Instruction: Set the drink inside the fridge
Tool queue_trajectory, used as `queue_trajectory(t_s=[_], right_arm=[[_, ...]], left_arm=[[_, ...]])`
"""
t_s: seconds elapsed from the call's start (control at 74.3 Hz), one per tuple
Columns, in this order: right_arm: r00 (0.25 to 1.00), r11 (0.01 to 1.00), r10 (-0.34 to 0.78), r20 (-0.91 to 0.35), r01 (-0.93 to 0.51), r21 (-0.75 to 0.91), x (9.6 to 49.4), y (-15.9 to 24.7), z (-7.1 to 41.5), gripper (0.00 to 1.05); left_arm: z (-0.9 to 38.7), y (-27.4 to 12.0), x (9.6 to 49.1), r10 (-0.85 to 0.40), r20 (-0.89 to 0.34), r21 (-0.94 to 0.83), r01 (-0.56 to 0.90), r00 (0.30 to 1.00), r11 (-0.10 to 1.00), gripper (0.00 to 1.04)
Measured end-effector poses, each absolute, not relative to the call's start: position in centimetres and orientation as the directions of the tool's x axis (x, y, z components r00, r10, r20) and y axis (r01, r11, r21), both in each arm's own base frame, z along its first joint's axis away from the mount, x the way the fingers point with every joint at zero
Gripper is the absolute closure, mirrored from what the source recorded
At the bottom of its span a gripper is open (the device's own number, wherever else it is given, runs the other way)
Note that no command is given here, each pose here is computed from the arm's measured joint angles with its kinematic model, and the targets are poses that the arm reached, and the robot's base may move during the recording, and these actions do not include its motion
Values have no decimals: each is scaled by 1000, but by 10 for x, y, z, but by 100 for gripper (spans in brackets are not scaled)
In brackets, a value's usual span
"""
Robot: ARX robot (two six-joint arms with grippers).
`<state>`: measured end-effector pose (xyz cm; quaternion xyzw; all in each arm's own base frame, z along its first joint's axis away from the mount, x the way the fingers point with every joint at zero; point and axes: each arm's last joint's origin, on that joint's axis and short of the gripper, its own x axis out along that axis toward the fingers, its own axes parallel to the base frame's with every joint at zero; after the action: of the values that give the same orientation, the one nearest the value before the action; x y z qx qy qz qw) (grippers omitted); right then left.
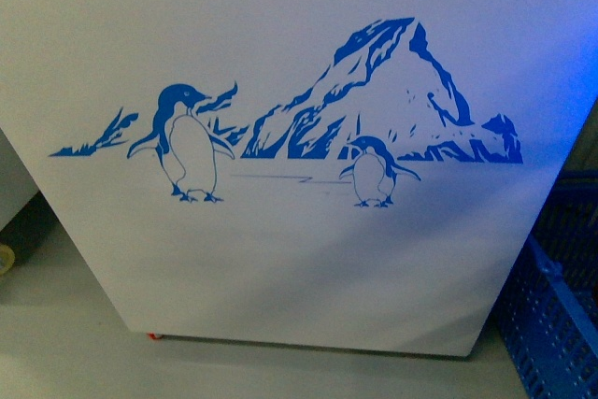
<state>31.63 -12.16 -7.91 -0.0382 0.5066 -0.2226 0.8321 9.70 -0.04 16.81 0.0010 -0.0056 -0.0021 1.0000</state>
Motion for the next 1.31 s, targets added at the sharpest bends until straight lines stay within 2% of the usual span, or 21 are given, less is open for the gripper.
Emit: queue_trajectory(t_s=[0.094, 0.215, 0.431, 0.592, 0.768, 0.943, 1.306], right_arm=[[458, 902, -404, -792, 345, -260, 310, -117, -42, 63], [510, 907, -395, -764, 350, -235, 294, -109, -4, 63], [632, 937, -313, -709, 329, -119, 263, -87, 79, 63], [785, 951, -275, -554, 308, -36, 245, -64, 163, 63], [901, 961, -246, -357, 274, 29, 210, -34, 238, 64], [940, 960, -264, -215, 279, 40, 176, -8, 273, 64], [950, 950, -291, -110, 301, 87, 115, 13, 298, 64]], left_arm=[[168, 0, 97, -4, 11, 2, 4, 1000, 1000, 8], [168, 0, 97, -4, 11, 2, 4, 1000, 1000, 8], [168, 0, 97, -4, 11, 2, 4, 1000, 1000, 8], [168, 0, 97, -4, 11, 2, 4, 1000, 1000, 8], [168, 0, 97, -4, 11, 2, 4, 1000, 1000, 8], [168, 0, 97, -4, 11, 2, 4, 1000, 1000, 8], [168, 0, 97, -4, 11, 2, 4, 1000, 1000, 8]])
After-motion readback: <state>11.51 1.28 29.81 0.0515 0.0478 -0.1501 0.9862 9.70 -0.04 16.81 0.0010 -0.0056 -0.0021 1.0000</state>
